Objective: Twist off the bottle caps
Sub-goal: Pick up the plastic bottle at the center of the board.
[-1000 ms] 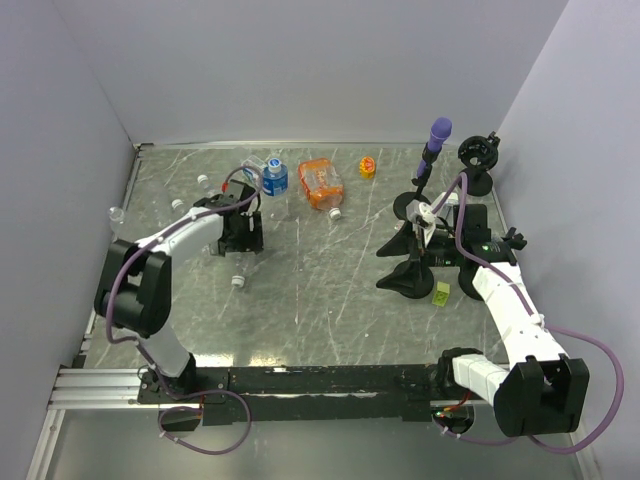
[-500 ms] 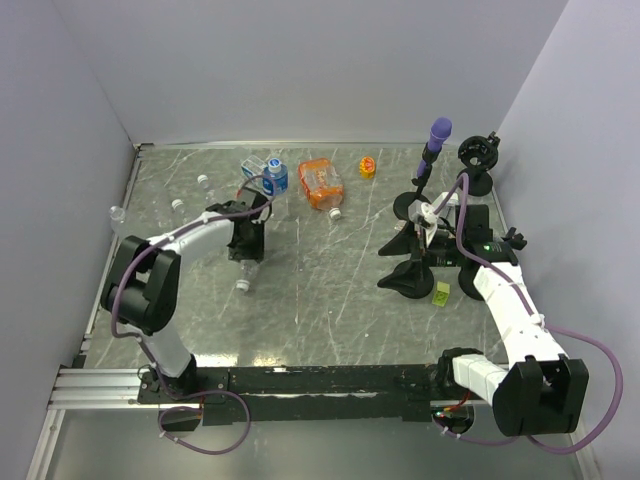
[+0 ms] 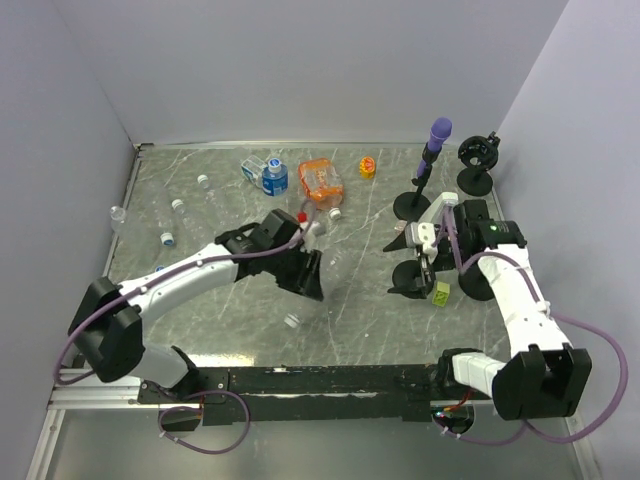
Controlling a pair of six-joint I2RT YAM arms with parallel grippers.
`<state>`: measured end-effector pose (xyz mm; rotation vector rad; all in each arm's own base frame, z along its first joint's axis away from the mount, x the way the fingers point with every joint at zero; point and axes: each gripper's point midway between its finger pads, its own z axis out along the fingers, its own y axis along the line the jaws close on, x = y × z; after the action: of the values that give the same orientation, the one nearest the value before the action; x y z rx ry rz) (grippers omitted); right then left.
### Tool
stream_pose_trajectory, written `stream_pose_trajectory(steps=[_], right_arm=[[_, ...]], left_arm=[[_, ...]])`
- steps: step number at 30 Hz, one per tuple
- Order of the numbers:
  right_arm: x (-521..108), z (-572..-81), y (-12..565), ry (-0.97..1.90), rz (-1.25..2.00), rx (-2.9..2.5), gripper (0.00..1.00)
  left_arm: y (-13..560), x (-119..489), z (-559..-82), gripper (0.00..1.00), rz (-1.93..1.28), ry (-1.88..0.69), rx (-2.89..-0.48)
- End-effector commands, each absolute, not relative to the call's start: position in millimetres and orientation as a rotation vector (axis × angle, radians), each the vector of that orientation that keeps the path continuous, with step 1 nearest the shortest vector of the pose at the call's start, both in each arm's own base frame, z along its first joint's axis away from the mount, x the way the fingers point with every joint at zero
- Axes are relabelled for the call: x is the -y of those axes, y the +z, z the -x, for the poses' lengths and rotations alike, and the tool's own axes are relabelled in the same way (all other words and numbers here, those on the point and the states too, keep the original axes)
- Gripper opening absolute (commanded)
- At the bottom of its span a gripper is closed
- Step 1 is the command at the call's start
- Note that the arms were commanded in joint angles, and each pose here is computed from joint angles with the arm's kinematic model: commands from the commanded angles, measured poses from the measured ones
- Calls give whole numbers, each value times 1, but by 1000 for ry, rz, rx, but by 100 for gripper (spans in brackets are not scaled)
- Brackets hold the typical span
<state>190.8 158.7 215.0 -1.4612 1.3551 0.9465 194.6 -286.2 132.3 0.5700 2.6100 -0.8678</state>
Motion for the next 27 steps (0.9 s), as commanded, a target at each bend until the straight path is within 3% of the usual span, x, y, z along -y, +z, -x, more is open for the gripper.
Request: stream_pose_trajectory(steps=[1,4,11,22,27], right_arm=[[-153,-144,236,790,1777,-1161,99],[-161,-136,243,717,1908,-1089,99],[-167,-127,202,530,2127,-1070,99],[-179,-144,204,428,2085,-1123,99],[-174,-146,173,386,2181,-1179,99]], left_arm=[[171,345,-143,29,-858,-1349,-2529],[173,360,-137,29,-941,-1410,-2529],[192,388,-130,29,-1039,-1576,-2483],[193,402,-107,29,-1100,-1663,-2487],[204,409,-107,29,-1099,-1702,-2451]])
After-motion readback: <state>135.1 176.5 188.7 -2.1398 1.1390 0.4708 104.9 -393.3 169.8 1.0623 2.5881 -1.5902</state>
